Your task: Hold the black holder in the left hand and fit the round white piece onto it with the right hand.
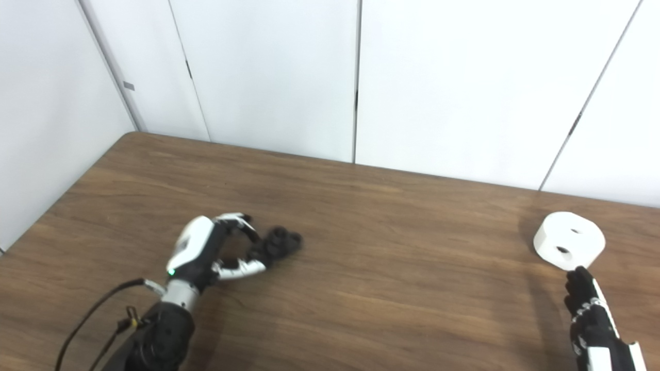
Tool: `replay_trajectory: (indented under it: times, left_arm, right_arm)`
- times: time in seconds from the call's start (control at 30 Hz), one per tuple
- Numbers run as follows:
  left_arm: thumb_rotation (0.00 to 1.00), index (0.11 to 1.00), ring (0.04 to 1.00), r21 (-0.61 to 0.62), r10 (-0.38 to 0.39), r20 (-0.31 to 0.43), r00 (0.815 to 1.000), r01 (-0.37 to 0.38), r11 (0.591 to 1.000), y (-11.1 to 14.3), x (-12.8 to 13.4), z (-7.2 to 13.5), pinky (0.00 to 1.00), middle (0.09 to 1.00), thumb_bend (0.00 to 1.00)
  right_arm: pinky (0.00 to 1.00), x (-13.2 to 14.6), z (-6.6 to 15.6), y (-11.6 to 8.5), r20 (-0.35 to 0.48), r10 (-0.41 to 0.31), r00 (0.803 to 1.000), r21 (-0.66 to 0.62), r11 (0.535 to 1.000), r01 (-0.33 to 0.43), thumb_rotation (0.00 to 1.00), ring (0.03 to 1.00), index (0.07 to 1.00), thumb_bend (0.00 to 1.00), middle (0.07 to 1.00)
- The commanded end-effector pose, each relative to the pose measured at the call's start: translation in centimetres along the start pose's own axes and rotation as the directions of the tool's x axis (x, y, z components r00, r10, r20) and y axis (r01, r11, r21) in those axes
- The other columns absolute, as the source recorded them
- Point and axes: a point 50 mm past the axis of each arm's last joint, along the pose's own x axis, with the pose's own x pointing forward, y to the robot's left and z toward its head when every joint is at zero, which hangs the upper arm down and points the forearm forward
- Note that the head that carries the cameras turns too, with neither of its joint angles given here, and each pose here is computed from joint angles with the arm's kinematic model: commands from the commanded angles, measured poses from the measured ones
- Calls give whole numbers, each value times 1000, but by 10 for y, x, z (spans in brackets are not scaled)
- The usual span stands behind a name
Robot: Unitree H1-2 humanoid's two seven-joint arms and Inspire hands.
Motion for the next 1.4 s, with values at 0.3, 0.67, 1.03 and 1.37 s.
replay_trajectory:
  times: [0.3, 0.67, 1.03, 1.37]
  left_arm:
    - [41, 487, 864, 44, -123, 187, 975, 117, 992, -20, -26, 25, 784, 810, 514]
    - [43, 485, 870, 194, -303, 324, 896, 250, 949, -50, -52, 29, 890, 800, 517]
    - [44, 485, 879, 267, -408, 353, 842, 327, 907, -70, -76, 40, 902, 811, 518]
    - [43, 486, 875, 230, -442, 362, 821, 380, 896, -82, -86, 31, 904, 806, 517]
  right_arm:
    - [1000, -25, -20, 21, -96, -14, 995, 43, 999, 19, 942, 987, 957, 663, 960]
    - [1000, -26, -16, 30, -99, -15, 995, 38, 999, 19, 957, 985, 957, 640, 950]
    - [1000, -24, -10, 41, -101, -18, 995, 16, 1000, 20, 965, 978, 950, 623, 942]
    - [1000, -23, -7, 51, -95, -25, 995, 1, 1000, 25, 964, 966, 929, 632, 920]
